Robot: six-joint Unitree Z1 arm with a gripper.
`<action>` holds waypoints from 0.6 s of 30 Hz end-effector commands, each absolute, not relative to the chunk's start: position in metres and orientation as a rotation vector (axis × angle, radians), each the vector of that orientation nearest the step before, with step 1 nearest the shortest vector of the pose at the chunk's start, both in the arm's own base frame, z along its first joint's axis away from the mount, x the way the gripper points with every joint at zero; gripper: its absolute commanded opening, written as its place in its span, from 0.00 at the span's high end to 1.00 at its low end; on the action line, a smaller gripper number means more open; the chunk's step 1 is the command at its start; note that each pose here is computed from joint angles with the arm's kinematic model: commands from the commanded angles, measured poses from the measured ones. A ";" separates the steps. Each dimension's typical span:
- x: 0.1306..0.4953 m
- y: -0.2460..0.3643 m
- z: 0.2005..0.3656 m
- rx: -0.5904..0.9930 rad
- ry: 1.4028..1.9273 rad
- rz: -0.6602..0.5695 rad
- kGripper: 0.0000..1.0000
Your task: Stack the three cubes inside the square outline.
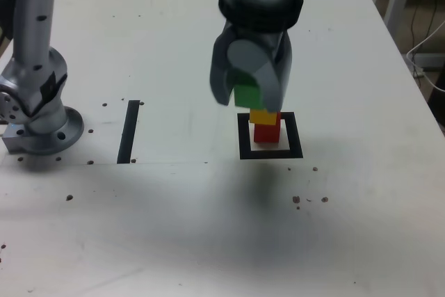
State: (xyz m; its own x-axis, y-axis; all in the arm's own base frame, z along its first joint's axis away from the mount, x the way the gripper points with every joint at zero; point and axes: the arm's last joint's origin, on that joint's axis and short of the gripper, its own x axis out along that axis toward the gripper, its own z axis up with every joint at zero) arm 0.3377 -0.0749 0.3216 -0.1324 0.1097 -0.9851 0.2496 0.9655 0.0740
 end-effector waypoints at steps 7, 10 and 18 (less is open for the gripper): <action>0.351 -0.046 0.318 0.216 1.712 -0.060 0.75; 0.354 -0.042 0.316 0.208 1.716 -0.053 0.75; 0.361 -0.037 0.306 0.192 1.740 -0.059 0.75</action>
State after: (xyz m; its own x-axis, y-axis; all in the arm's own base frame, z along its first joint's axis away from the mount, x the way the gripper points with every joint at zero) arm 0.3584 -0.0376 0.3094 -0.1578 0.0988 -0.9825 0.1601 0.9844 0.0732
